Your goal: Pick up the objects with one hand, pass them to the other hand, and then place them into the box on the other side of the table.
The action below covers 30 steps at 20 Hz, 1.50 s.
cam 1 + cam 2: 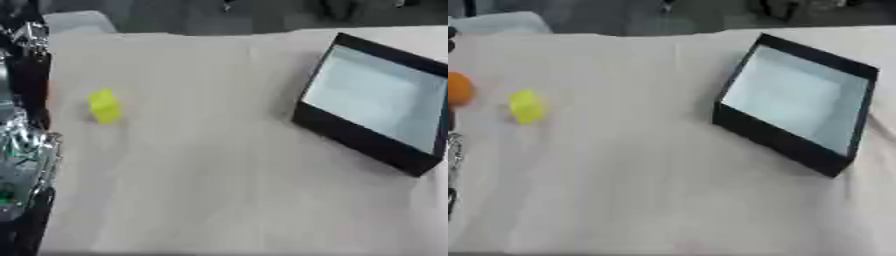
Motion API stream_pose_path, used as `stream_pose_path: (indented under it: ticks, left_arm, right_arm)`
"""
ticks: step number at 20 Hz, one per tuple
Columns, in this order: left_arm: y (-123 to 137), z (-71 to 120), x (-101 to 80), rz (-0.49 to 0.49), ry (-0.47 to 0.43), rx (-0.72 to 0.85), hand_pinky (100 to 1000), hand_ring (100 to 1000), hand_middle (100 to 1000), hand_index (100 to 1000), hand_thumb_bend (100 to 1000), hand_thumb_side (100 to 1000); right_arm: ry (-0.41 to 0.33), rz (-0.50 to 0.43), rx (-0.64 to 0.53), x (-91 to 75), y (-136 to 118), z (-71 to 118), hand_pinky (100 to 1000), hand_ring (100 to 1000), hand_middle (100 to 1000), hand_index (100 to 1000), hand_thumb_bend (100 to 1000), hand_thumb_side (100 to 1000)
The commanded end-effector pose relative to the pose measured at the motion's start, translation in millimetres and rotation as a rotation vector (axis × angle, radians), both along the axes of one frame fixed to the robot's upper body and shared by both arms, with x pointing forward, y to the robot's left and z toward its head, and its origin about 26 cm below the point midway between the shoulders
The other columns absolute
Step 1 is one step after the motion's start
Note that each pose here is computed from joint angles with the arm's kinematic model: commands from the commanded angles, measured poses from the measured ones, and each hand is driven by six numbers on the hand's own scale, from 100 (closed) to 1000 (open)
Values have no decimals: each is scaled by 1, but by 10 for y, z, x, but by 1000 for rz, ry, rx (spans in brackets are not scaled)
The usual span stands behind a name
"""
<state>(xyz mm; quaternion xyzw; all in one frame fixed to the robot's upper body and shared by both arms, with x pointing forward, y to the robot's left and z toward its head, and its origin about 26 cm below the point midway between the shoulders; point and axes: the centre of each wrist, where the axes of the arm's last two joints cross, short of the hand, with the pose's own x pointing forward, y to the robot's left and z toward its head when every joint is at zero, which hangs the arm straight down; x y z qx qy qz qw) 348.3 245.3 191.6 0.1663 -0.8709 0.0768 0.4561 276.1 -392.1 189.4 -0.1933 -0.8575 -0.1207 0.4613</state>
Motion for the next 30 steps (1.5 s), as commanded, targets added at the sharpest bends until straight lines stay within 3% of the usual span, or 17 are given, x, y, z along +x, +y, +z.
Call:
stream_pose_path:
  ticks: [1, 11, 15, 18, 24, 25, 30]
  left_arm:
    - [49, 93, -5, 9, -29, 14, 879, 770, 791, 943, 200, 677]
    - [55, 134, -3, 13, -42, 17, 879, 770, 787, 936, 203, 668]
    - [156, 286, 25, 47, -49, 86, 884, 778, 791, 939, 205, 633]
    - [375, 537, 88, 96, -13, 240, 886, 784, 788, 936, 222, 565]
    - [927, 1044, 331, 104, 256, 483, 929, 827, 794, 934, 288, 443]
    - [1010, 1099, 377, 101, 311, 514, 931, 836, 793, 914, 274, 437]
    - [1378, 1256, 592, 141, 575, 750, 923, 865, 805, 908, 386, 431]
  right_arm:
    - [-29, -4, -34, -20, -21, 127, 1000, 1000, 1000, 1000, 100, 636]
    - [-37, -16, -35, -22, -29, 145, 1000, 1000, 1000, 1000, 100, 637]
    - [-31, -22, -37, -34, -46, 135, 1000, 1000, 1000, 1000, 100, 637]
    - [-29, -33, -45, -50, -69, 142, 1000, 1000, 1000, 1000, 100, 637]
    - [-26, -41, -61, -62, -82, 164, 1000, 1000, 1000, 1000, 100, 638]
    - [-25, -41, -63, -62, -82, 164, 1000, 1000, 1000, 1000, 100, 633]
    - [-22, -34, -69, -61, -71, 163, 1000, 1000, 1000, 1000, 100, 637]
